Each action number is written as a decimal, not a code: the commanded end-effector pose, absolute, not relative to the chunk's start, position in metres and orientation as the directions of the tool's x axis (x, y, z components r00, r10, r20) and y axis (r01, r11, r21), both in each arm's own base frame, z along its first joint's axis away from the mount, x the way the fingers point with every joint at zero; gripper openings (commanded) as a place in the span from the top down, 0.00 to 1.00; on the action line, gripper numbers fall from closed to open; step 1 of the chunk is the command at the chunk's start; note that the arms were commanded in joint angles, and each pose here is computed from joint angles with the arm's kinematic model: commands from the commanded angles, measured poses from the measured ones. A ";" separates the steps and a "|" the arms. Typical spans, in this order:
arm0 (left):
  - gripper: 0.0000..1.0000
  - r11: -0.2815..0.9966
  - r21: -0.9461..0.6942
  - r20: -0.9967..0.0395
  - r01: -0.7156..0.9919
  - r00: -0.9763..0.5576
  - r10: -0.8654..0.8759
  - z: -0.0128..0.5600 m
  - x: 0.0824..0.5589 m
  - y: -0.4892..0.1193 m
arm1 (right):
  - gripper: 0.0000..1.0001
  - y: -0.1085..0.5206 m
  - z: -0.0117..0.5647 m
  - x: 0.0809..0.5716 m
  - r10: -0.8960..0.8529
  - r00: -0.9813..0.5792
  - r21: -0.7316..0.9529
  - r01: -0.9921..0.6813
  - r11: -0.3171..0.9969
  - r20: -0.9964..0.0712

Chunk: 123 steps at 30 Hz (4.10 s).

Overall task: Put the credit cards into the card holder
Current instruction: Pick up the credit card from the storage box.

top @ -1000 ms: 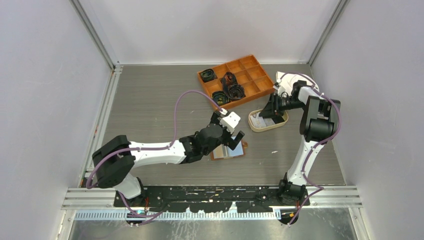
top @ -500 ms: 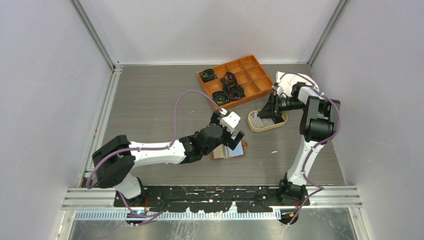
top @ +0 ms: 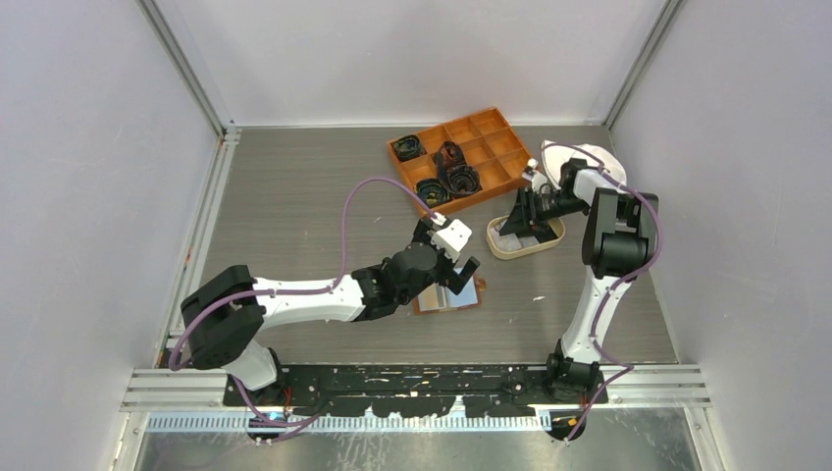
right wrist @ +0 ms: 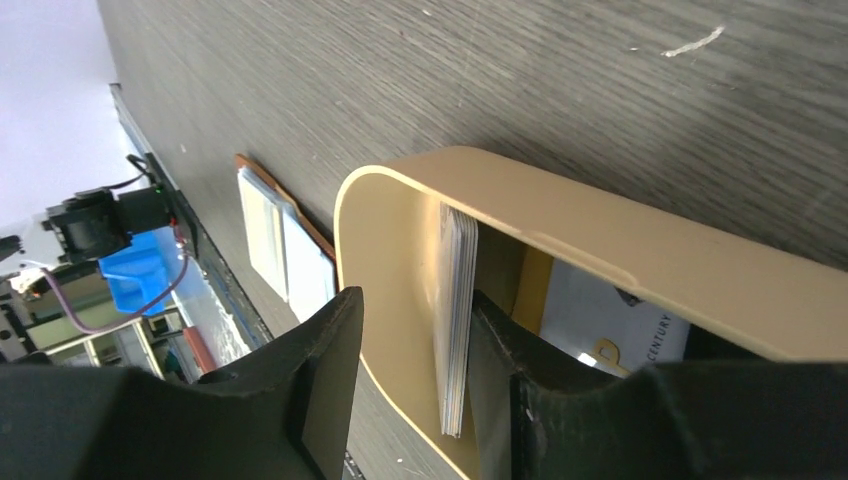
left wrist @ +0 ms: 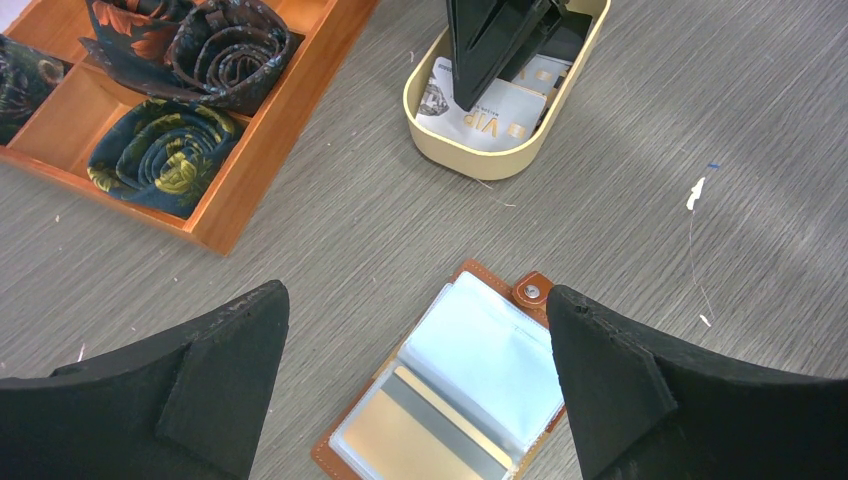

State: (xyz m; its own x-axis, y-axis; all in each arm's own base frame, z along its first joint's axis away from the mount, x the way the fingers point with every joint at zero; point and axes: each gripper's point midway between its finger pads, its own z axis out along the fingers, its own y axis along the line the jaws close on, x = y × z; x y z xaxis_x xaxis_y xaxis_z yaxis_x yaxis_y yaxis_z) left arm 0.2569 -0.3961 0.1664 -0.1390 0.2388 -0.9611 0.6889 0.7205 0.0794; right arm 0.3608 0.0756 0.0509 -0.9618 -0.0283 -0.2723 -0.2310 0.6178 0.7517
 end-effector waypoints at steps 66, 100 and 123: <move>0.00 0.733 0.030 -0.988 0.679 -0.093 0.127 0.205 0.260 -0.397 | 0.81 0.036 0.071 0.368 0.137 -0.966 0.827 -0.112 0.551 -0.221; 0.00 0.695 -0.019 -0.991 0.719 -0.104 0.081 0.214 0.249 -0.395 | 0.99 0.040 0.161 0.349 0.180 -0.869 0.805 -0.325 0.496 -0.461; 0.28 0.155 -0.638 -0.697 0.754 -0.480 -0.532 0.246 0.218 -0.387 | 0.99 0.137 0.272 0.262 0.012 -0.735 0.730 -0.671 0.134 -0.678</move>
